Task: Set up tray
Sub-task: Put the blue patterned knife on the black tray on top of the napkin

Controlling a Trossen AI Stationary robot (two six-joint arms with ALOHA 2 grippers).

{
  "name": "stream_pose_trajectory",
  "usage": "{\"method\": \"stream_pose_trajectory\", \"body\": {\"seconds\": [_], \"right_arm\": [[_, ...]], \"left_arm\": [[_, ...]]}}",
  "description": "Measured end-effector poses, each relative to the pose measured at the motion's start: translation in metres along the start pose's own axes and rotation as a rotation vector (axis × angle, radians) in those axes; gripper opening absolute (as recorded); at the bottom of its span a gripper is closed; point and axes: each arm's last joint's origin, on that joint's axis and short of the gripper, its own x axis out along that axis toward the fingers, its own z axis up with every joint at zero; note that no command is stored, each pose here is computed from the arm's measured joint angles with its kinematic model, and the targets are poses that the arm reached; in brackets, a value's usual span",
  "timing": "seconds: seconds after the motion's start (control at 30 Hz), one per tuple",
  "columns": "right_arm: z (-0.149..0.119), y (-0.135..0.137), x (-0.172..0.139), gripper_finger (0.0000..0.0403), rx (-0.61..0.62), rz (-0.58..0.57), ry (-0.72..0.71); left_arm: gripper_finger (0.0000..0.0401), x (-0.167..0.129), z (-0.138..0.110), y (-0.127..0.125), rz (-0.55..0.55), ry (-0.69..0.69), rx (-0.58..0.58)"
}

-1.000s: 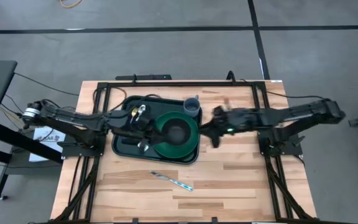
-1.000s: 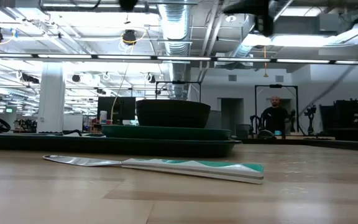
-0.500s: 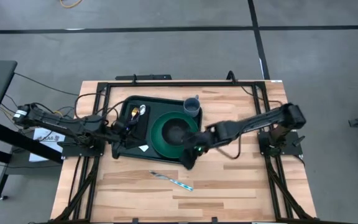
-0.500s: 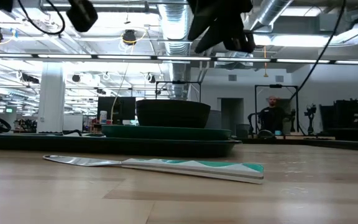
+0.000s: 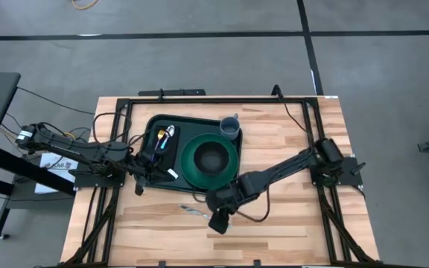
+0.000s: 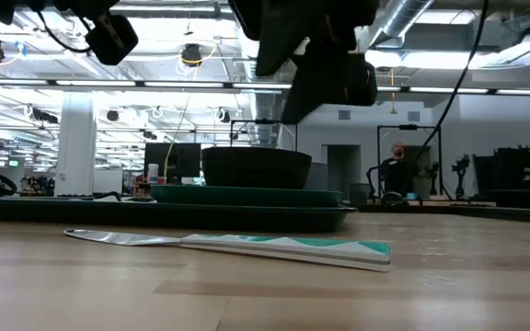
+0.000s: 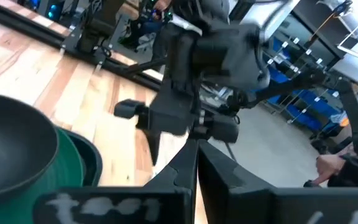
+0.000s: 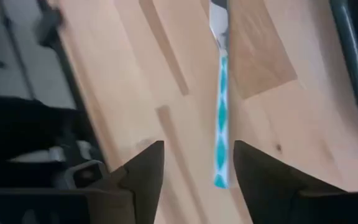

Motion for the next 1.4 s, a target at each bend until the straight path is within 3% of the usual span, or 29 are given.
{"method": "stream_pose_trajectory", "body": {"seconds": [0.17, 0.43, 0.97, 1.4], "right_arm": [[-0.004, -0.003, 0.025, 0.0191, -0.102, -0.128, 0.057], [0.001, -0.008, 0.054, 0.0165, -0.165, -0.167, 0.089], [0.007, -0.005, 0.058, 0.0149, -0.207, -0.171, 0.056], [0.004, -0.009, 0.087, 0.0148, -0.199, -0.126, 0.102]], "left_arm": [[0.0, 0.0, -0.002, 0.002, 0.02, 0.023, 0.005], [0.0, 0.0, -0.004, 0.003, 0.033, 0.037, 0.005], [0.0, -0.001, -0.012, 0.007, 0.083, 0.119, -0.004], [0.0, -0.001, -0.012, 0.008, 0.085, 0.124, 0.005]]}}
